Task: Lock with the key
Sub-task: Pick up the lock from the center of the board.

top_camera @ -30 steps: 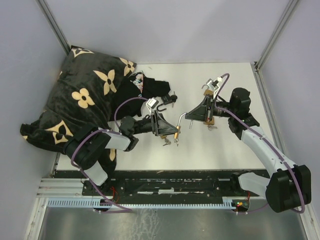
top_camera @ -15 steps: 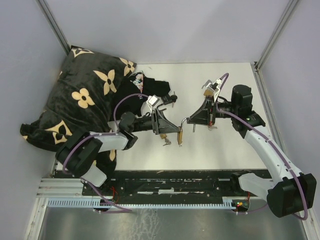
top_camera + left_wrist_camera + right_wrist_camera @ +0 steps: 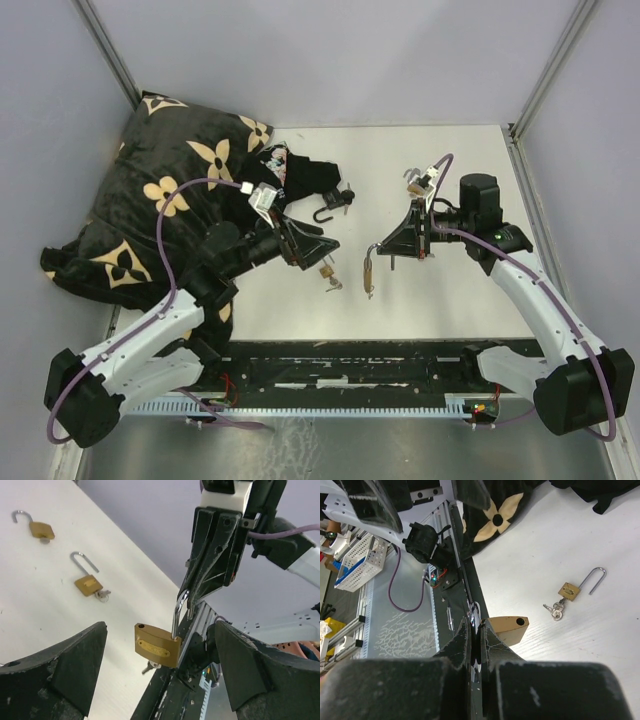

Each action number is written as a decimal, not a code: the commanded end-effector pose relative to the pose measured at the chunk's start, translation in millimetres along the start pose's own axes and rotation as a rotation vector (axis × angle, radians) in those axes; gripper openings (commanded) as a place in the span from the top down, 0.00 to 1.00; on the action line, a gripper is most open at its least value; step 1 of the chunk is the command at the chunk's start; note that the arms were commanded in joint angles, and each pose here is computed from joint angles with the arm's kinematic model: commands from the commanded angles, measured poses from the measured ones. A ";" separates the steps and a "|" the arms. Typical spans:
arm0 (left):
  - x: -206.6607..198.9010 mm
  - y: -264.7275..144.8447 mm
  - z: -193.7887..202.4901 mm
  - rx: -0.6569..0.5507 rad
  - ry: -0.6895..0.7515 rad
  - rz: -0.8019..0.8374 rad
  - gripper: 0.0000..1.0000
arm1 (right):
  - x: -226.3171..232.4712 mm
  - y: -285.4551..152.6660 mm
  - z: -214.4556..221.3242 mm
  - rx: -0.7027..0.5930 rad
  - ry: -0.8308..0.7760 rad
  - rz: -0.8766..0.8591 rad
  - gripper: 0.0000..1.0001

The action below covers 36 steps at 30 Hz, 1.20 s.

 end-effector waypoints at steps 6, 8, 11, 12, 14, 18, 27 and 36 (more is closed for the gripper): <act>-12.2 40.6 48.3 0.233 0.085 -0.087 0.32 | 10.1 -2.4 -20.6 -0.040 -0.119 -0.054 0.98; -15.5 50.9 54.5 0.264 0.096 -0.092 0.32 | 9.7 -1.7 -19.5 -0.038 -0.117 -0.057 0.98; -19.3 64.3 59.7 0.296 0.090 -0.085 0.38 | 9.8 -0.9 -18.2 -0.036 -0.117 -0.060 0.98; -19.5 67.7 62.1 0.306 0.087 -0.085 0.42 | 9.6 -0.8 -18.1 -0.036 -0.119 -0.060 0.98; -16.1 72.3 65.2 0.318 0.082 -0.104 0.49 | 10.0 -0.7 -18.0 -0.036 -0.122 -0.061 0.98; -9.5 74.5 70.5 0.335 0.068 -0.141 0.65 | 10.9 -0.1 -16.8 -0.034 -0.121 -0.065 0.98; -14.3 74.1 70.9 0.341 0.058 -0.125 0.78 | 17.5 4.3 -12.0 -0.017 -0.152 -0.093 0.98; -23.0 51.9 59.9 0.282 0.098 -0.098 0.97 | 17.5 2.7 -17.5 -0.017 -0.119 -0.114 0.47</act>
Point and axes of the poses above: each gripper's point midway between its finger pads, its own y axis out along the fingers, its own x axis along the line the jaws close on, z = x × y, the point moved 4 cm from there along -y, back along the fingers, and after that the axes turned 14 degrees about -y, right-handed, at the moved point
